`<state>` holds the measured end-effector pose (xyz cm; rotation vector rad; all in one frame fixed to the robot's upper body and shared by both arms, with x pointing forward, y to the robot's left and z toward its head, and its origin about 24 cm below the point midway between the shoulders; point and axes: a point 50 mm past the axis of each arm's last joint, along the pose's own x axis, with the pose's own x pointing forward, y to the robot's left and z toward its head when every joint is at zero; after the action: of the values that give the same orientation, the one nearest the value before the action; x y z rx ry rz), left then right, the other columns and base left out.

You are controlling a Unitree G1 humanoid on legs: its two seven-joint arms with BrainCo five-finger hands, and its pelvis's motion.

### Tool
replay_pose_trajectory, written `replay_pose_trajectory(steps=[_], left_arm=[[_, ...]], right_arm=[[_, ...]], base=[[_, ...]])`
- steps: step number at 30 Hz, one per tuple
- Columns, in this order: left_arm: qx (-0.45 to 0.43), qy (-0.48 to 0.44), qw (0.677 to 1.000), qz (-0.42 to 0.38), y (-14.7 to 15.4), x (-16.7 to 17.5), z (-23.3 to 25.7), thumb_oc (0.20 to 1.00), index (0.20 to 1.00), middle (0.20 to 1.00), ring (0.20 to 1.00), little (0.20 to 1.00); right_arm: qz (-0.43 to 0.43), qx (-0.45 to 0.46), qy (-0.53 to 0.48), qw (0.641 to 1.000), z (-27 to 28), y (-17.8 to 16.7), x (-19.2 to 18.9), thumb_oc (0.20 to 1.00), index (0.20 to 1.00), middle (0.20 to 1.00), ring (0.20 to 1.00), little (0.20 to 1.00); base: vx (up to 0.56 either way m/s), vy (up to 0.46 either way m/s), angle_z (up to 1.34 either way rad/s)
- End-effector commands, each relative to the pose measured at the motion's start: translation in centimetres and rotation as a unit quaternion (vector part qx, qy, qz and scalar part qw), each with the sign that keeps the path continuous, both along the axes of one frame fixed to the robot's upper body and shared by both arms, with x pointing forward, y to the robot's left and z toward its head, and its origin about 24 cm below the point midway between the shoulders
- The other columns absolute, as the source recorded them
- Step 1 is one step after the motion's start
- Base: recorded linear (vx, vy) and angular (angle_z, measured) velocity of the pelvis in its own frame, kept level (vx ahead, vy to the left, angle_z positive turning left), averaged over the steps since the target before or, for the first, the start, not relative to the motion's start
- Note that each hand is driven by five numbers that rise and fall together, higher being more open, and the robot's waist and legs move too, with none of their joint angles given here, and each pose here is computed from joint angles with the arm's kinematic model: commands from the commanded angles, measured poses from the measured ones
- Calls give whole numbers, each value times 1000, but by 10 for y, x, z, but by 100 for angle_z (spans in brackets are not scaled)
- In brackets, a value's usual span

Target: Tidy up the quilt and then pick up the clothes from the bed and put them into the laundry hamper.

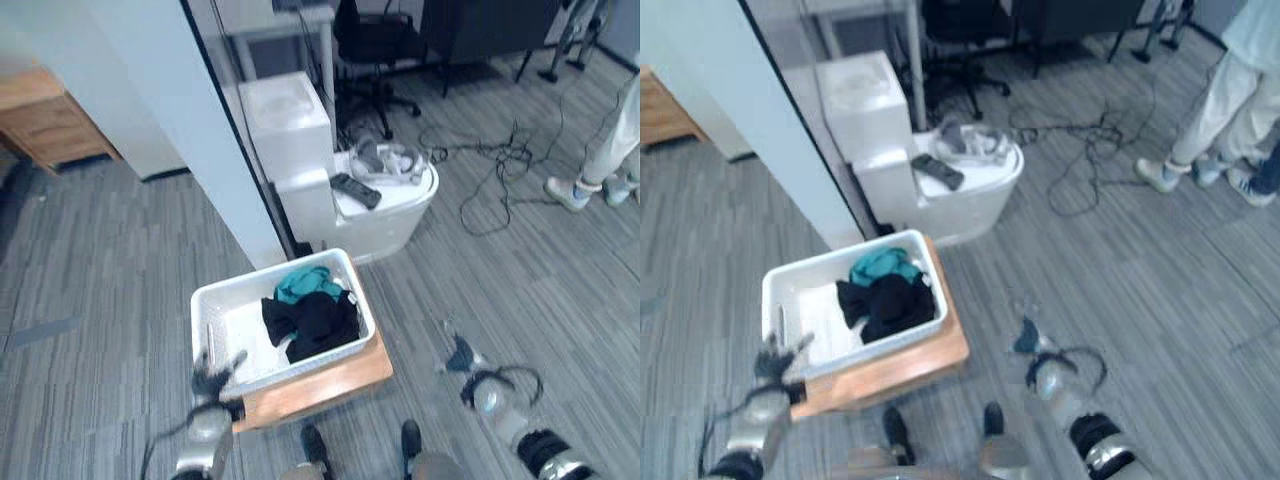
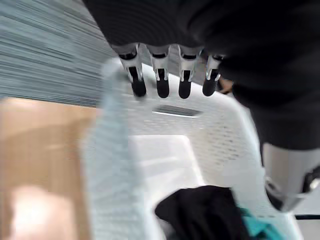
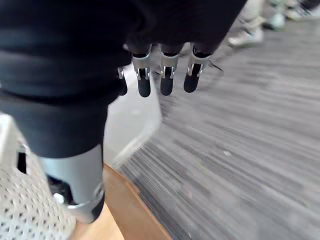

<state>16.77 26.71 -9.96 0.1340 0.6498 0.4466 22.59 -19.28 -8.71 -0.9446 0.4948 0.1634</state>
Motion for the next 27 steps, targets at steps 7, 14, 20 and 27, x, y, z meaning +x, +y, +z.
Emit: replay_pose_trajectory(steps=[7,14,20,27], left_arm=[[-40,235,971,-18,-15,-80,-56,1000,1000,1000,1000,1000],[-22,277,958,-70,-26,-87,-61,1000,1000,1000,1000,1000],[-13,264,961,-76,-25,-78,-59,1000,1000,1000,1000,1000],[-19,269,960,-76,-29,-81,-61,1000,1000,1000,1000,1000]], right_arm=[[-245,170,144,944,-51,2,-52,1000,1000,1000,1000,1000],[-216,145,187,947,-60,11,-65,1000,1000,1000,1000,1000],[-195,129,183,955,-58,9,-61,1000,1000,1000,1000,1000],[-204,128,185,953,-59,4,-63,1000,1000,1000,1000,1000]], base=[[31,44,0],[9,4,0],[3,0,1],[10,7,5]])
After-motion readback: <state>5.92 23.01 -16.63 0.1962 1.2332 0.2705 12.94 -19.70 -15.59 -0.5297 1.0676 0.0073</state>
